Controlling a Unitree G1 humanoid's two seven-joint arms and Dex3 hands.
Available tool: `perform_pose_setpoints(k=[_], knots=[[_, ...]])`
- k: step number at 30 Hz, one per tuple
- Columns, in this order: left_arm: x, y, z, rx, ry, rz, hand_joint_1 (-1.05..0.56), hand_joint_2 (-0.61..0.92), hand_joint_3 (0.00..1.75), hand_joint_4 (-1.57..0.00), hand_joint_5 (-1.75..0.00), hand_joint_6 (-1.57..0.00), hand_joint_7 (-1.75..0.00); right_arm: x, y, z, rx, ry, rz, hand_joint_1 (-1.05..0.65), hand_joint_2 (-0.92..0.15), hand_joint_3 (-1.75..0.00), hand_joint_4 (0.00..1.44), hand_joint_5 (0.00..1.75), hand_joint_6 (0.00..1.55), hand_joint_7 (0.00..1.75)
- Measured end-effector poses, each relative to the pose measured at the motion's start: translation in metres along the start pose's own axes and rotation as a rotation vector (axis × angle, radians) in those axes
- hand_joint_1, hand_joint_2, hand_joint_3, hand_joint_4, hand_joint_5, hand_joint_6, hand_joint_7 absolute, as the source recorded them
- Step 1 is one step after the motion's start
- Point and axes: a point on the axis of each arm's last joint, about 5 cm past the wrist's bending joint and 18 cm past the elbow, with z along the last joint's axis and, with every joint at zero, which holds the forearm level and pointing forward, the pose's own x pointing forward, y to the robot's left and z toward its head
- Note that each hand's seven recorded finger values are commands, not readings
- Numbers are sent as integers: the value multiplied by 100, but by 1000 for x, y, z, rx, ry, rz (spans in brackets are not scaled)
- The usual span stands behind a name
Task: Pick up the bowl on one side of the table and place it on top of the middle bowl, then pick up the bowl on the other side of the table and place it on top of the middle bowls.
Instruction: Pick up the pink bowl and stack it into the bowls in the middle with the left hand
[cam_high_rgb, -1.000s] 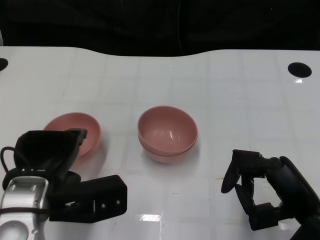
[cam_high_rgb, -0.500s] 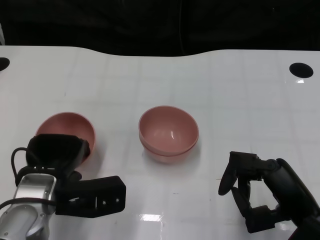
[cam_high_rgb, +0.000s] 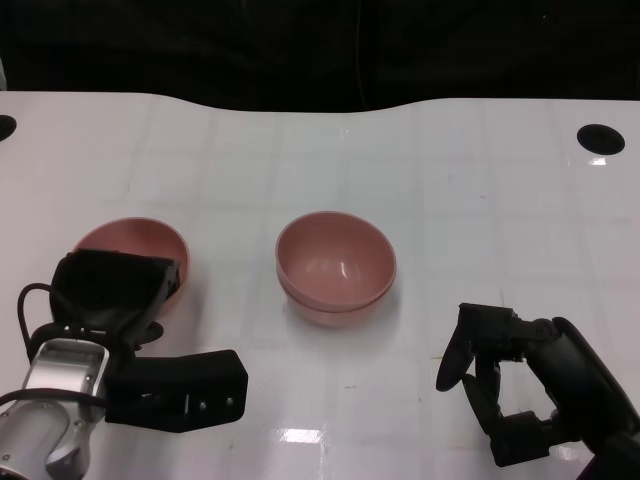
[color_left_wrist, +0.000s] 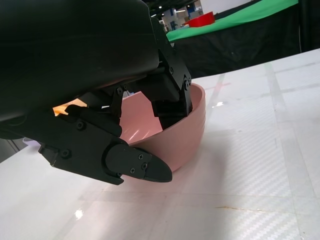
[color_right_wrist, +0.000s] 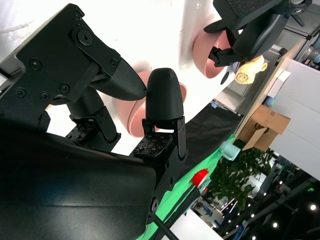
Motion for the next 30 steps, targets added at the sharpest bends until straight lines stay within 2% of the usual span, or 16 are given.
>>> perform_pose_setpoints(k=[2,3,4,5,7,8,14,19,23,28,30], knots=[[2,12,3,-2,-22,58,-28,89,3,-83,-175,-80,-107,0,0,0,1,1,1,-10,-26,-154,88,175,80,149],[3,21,4,-1,-32,95,-27,89,3,-84,-175,-82,-100,0,0,0,1,0,1,-11,-26,-154,88,175,80,149],[5,30,5,-2,-38,127,-28,89,2,-84,-175,-88,-83,0,1,0,2,-1,1,-11,-26,-154,88,175,80,149],[7,38,6,-2,-40,149,-29,89,1,-84,-175,-100,-53,0,1,0,2,-1,1,-11,-26,-154,88,175,80,149],[8,50,8,-6,-43,180,-30,89,1,-85,-175,-112,-26,0,1,0,2,-1,1,-12,-26,-154,88,175,80,149],[8,55,10,-7,-48,191,-31,90,1,-85,-175,-114,-21,0,1,0,2,-1,1,-12,-26,-154,88,175,80,149],[5,73,20,-13,-102,254,-29,90,1,-89,-175,-122,-14,0,1,0,1,-1,1,-13,-26,-154,89,175,80,149],[4,82,27,-35,-189,293,-30,92,5,-88,-175,-125,-15,0,1,0,1,-1,1,-12,-26,-155,88,175,80,149],[5,91,31,-31,-235,310,-31,88,4,-89,-175,-127,-16,0,1,0,2,0,0,-11,-26,-155,88,175,80,148],[7,99,48,-90,-354,319,-30,87,3,-90,-175,-126,-17,0,1,0,1,-1,1,-11,-26,-155,88,175,80,148],[8,99,56,-95,-399,316,-32,89,4,-87,-175,-118,-12,0,1,0,1,0,1,-11,-26,-155,88,175,80,148]])
